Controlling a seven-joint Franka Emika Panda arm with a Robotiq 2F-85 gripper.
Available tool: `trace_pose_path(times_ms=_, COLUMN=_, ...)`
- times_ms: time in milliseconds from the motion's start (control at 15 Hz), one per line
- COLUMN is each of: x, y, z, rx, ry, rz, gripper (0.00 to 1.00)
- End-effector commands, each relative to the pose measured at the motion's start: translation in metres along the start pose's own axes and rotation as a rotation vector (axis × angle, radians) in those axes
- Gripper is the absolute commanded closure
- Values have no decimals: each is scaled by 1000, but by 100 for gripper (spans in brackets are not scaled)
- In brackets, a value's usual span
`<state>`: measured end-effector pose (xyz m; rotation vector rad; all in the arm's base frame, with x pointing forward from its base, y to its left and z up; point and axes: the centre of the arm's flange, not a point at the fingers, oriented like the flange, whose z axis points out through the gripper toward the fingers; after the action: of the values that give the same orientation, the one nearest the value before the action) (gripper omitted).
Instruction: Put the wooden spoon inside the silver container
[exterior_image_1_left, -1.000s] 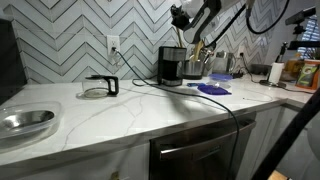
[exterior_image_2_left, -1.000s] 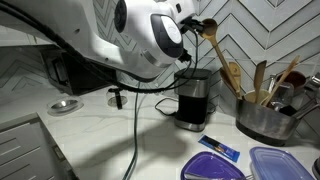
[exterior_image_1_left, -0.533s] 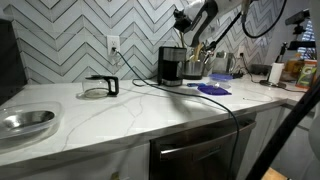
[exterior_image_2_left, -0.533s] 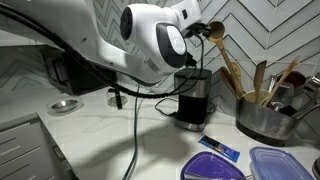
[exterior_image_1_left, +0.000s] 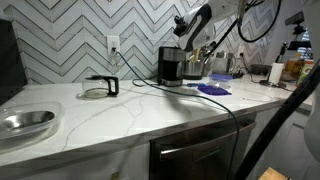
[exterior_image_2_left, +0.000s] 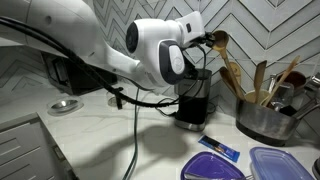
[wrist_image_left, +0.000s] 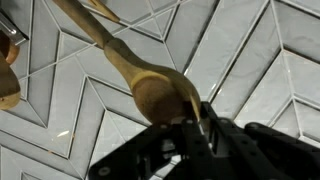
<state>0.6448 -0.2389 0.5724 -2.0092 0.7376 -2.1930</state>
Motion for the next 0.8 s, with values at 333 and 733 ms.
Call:
trace_pose_path(times_ms=333, x=-24, y=34, z=-2, rx=-68, ry=35, rz=55, gripper=97)
trace_pose_path(times_ms=733, x=-37, y=52, z=1, rx=-100, ry=37, rz=83, gripper=97)
